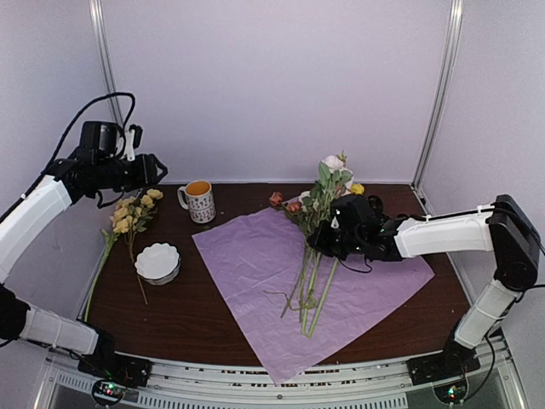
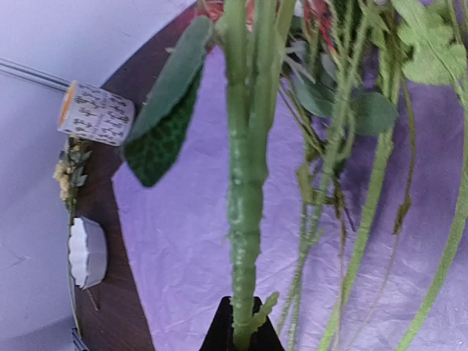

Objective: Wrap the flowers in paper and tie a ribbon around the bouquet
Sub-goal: Place the fake flower on the flattened wrapping paper, then pick up the fake flower from the corner of the board.

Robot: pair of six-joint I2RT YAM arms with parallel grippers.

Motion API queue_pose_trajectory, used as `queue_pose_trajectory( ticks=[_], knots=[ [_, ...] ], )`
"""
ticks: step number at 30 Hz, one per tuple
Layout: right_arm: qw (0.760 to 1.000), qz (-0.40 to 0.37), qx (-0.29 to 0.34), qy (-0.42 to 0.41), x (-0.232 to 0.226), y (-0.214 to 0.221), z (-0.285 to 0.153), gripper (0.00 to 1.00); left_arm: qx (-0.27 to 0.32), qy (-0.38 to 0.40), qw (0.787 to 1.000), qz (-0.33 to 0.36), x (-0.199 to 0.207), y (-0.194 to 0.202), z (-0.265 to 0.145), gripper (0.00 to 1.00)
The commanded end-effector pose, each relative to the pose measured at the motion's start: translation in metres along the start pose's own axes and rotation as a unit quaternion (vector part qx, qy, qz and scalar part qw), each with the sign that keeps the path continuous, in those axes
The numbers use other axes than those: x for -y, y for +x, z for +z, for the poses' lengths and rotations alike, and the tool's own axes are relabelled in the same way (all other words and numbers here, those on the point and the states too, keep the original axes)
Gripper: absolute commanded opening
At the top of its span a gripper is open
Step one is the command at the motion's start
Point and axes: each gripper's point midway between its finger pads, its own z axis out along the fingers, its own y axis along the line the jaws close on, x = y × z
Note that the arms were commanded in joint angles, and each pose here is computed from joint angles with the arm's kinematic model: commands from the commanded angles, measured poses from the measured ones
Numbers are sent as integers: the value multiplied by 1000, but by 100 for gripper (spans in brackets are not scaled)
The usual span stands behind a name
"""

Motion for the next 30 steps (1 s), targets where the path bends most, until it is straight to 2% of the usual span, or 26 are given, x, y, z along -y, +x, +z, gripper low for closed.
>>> queue_pose_trajectory(
  ticks=[1, 5, 6, 10, 12, 17, 23, 28, 30],
  knots=[
    [998, 63, -16, 24, 28, 16, 20, 0, -71, -105, 991, -47, -71, 55, 5, 60],
    [995, 79, -47, 44, 49, 34, 36, 0, -109, -153, 980, -71, -115, 84, 13, 60],
    [994, 84, -50, 47, 52, 36, 38, 3, -122, -161, 976, -78, -124, 94, 17, 60],
    [995, 75, -45, 57, 54, 34, 32, 37, -148, -187, 962, -132, -164, 120, 27, 56],
    [995, 61, -37, 64, 52, 29, 25, 44, -147, -191, 957, -160, -180, 128, 34, 54],
    [996, 14, -21, 84, 44, 17, 1, 49, -183, -215, 940, -193, -217, 154, 57, 54],
    [997, -35, 15, 74, 19, -3, -28, 50, -221, -239, 921, -215, -249, 186, 78, 52],
    [995, -56, 35, 70, 7, -14, -42, 50, -251, -249, 911, -211, -261, 205, 91, 44],
    [995, -60, 39, 69, 6, -16, -45, 50, -254, -256, 909, -209, -265, 207, 92, 35]
  ],
)
